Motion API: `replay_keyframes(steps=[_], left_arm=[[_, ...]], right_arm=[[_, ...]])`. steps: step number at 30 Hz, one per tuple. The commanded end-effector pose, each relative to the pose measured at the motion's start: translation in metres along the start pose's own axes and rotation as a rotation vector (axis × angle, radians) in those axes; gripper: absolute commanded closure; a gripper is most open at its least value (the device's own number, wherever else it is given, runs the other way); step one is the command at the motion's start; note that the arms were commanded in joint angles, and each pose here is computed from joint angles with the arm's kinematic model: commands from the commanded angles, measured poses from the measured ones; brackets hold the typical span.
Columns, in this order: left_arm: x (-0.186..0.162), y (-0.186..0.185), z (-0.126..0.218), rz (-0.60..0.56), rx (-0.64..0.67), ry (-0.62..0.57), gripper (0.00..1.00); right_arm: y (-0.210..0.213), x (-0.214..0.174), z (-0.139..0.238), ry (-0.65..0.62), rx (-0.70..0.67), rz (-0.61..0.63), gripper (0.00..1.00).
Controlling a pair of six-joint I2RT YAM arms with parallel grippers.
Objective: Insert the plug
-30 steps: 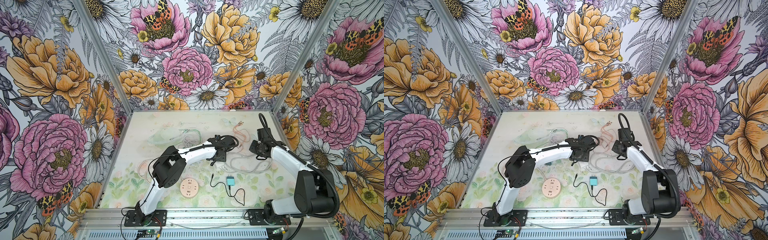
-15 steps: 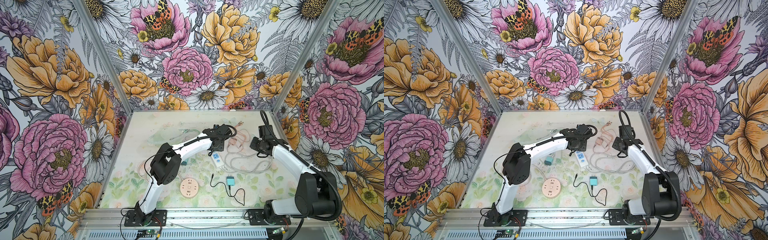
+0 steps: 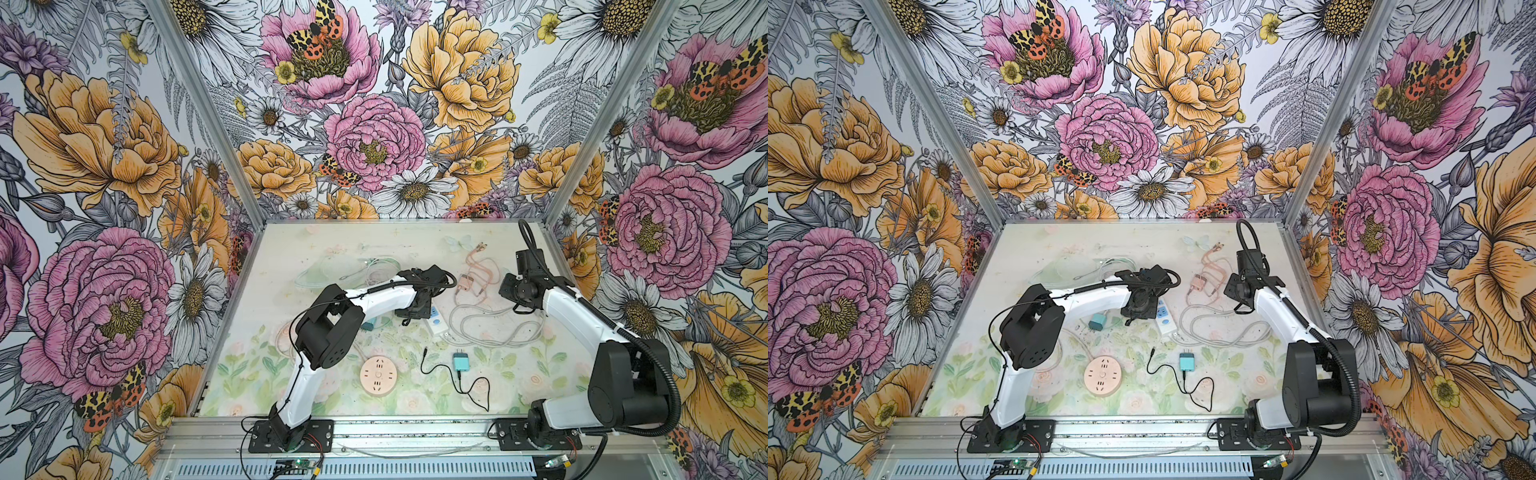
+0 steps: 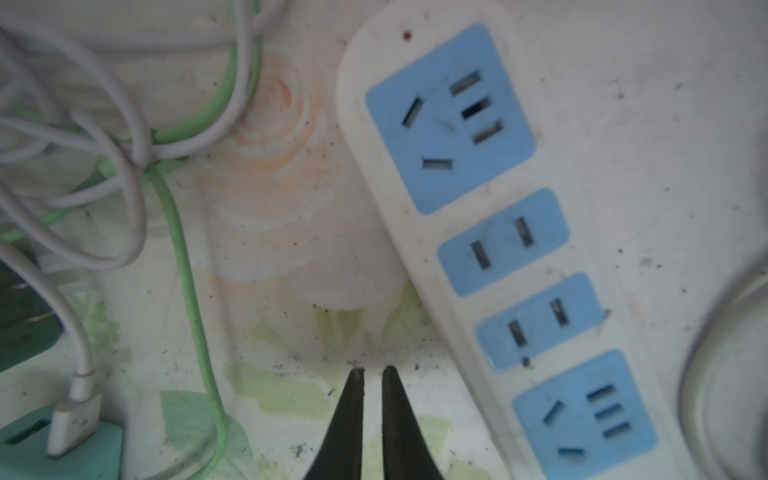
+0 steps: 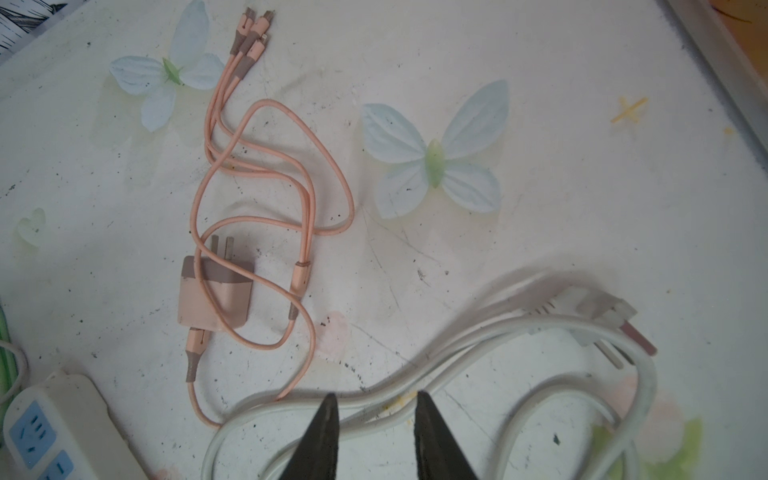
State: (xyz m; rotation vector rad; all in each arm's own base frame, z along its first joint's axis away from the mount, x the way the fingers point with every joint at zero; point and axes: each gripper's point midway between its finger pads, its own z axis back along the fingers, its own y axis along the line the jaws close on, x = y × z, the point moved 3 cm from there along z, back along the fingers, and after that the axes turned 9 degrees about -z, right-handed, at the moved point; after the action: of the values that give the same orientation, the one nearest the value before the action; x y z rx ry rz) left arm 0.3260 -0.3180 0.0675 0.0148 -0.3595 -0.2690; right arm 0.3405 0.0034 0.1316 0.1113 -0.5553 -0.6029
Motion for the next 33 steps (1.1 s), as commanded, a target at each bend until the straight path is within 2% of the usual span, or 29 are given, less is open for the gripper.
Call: replay_keyframes(steps=[1, 10, 18, 21, 23, 27, 29, 33], left_arm=[[0.018, -0.009, -0.007, 0.035, -0.046, -0.053, 0.88], [0.032, -0.028, -0.024, 0.003, -0.106, -0.046, 0.88], [0.037, -0.059, -0.019, -0.081, -0.169, -0.065, 0.88], [0.039, -0.058, -0.012, -0.085, -0.157, -0.086, 0.87], [0.044, -0.047, -0.003, -0.080, -0.123, -0.115, 0.85], [0.060, -0.011, 0.016, -0.037, -0.062, -0.161, 0.66], [0.070, 0.005, 0.026, -0.025, -0.054, -0.186, 0.63], [0.098, -0.001, 0.047, -0.154, -0.100, -0.256, 0.57]], right_arm=[[0.004, 0.011, 0.003, -0.024, 0.007, 0.008, 0.67], [0.002, 0.011, 0.003, -0.027, 0.000, 0.017, 0.67], [0.000, 0.009, 0.000, -0.020, -0.011, 0.019, 0.67], [-0.002, 0.008, -0.003, -0.014, -0.023, 0.022, 0.67], [-0.003, 0.007, -0.004, -0.013, -0.031, 0.022, 0.67], [0.000, 0.011, -0.006, -0.014, -0.027, 0.020, 0.65], [0.003, 0.014, -0.005, -0.018, -0.015, 0.020, 0.62], [0.008, 0.021, -0.003, -0.032, -0.011, 0.013, 0.59]])
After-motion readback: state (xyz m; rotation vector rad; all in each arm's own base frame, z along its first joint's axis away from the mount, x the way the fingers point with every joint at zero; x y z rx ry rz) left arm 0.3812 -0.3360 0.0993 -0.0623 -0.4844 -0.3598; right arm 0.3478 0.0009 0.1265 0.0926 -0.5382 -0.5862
